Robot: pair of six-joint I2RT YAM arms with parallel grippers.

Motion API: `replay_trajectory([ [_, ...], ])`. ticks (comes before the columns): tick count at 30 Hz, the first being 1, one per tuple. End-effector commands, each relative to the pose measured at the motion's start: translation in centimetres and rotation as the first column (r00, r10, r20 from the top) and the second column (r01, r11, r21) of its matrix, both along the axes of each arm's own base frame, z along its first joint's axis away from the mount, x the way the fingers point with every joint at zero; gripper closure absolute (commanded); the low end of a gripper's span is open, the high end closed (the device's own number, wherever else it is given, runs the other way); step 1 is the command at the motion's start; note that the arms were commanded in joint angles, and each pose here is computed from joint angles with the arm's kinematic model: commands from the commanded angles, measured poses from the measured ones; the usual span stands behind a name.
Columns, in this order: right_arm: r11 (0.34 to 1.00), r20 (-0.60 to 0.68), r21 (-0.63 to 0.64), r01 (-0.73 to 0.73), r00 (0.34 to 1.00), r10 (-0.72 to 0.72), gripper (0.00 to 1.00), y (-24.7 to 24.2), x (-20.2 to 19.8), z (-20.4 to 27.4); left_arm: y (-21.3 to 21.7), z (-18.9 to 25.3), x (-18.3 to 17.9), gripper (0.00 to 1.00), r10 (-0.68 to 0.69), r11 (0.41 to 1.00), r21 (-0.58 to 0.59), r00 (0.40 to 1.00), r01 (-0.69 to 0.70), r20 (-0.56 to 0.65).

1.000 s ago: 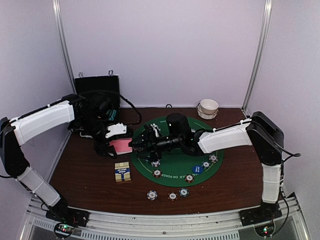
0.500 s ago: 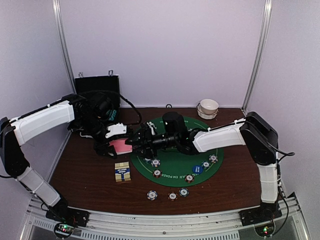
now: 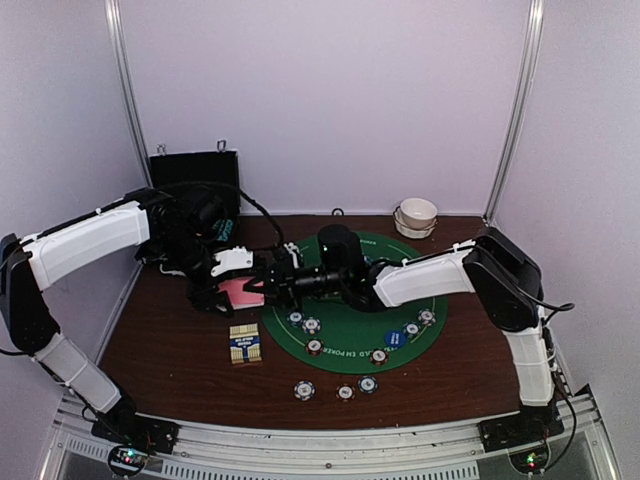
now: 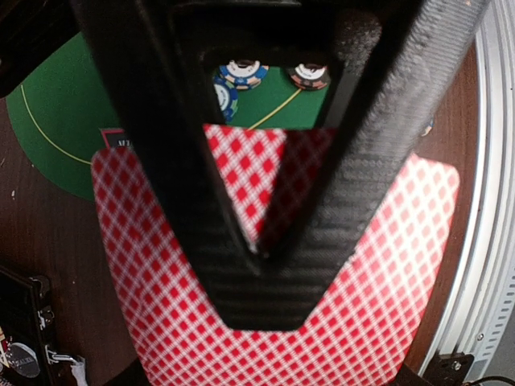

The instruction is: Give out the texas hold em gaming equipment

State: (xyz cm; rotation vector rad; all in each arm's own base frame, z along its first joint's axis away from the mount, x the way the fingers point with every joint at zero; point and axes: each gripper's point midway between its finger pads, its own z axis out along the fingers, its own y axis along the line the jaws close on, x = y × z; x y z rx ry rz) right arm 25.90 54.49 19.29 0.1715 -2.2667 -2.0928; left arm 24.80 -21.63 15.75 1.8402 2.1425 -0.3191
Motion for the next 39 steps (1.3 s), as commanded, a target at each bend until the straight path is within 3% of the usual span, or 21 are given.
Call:
replay_trajectory([
  [1, 0.999, -0.005, 0.032, -0.013, 1.000, 0.013, 0.90, 0.6, -0.2, 0.4, -1.0, 0.1, 0.8, 0.49, -0.015, 0.999, -0.030, 1.000, 0.016, 0.023],
  [3, 0.999, -0.010, 0.028, -0.015, 1.000, 0.015, 0.97, 0.5, -0.4, 0.1, -1.3, 0.3, 1.1, 0.12, -0.008, 0.999, -0.044, 1.000, 0.009, 0.027],
  [4, 1.000, -0.016, 0.025, -0.017, 1.000, 0.017, 0.98, 0.6, -0.4, -0.1, -1.5, 0.3, 1.3, 0.04, -0.006, 0.999, -0.051, 1.000, 0.007, 0.030],
  [11, 0.999, -0.033, 0.040, -0.018, 0.999, 0.019, 1.00, 0.7, -0.5, -0.2, -3.2, 0.8, 1.2, 0.02, -0.051, 0.993, -0.103, 0.998, 0.054, 0.026],
  [18, 0.998, -0.041, 0.063, -0.024, 0.999, 0.026, 0.98, 1.0, -0.5, 0.3, -3.8, -0.4, 0.6, 0.03, -0.094, 0.992, -0.080, 0.996, 0.094, 0.007],
  [21, 0.998, -0.048, 0.066, -0.024, 0.998, 0.028, 0.93, 0.9, -0.6, 0.2, -3.9, -0.3, 0.9, 0.06, -0.094, 0.992, -0.077, 0.995, 0.095, 0.015],
  [31, 0.997, -0.068, 0.069, -0.026, 0.997, 0.031, 0.87, 1.0, -0.6, -0.7, -3.3, -0.1, 0.8, 0.38, -0.109, 0.993, -0.040, 0.994, 0.110, 0.022],
  [34, 0.997, -0.071, 0.073, -0.024, 0.997, 0.029, 0.86, 1.1, -0.4, -0.8, -3.3, 0.0, 0.8, 0.42, -0.108, 0.993, -0.039, 0.994, 0.109, 0.023],
  [36, 0.996, -0.070, 0.083, -0.023, 0.997, 0.029, 0.81, 1.2, -0.3, -0.5, -3.2, -0.1, 0.7, 0.48, -0.110, 0.993, -0.035, 0.994, 0.111, 0.018],
  [39, 0.996, -0.070, 0.091, -0.022, 0.997, 0.028, 0.70, 1.2, -0.3, -0.3, -3.2, -0.3, 0.8, 0.64, -0.111, 0.993, -0.028, 0.994, 0.112, 0.018],
])
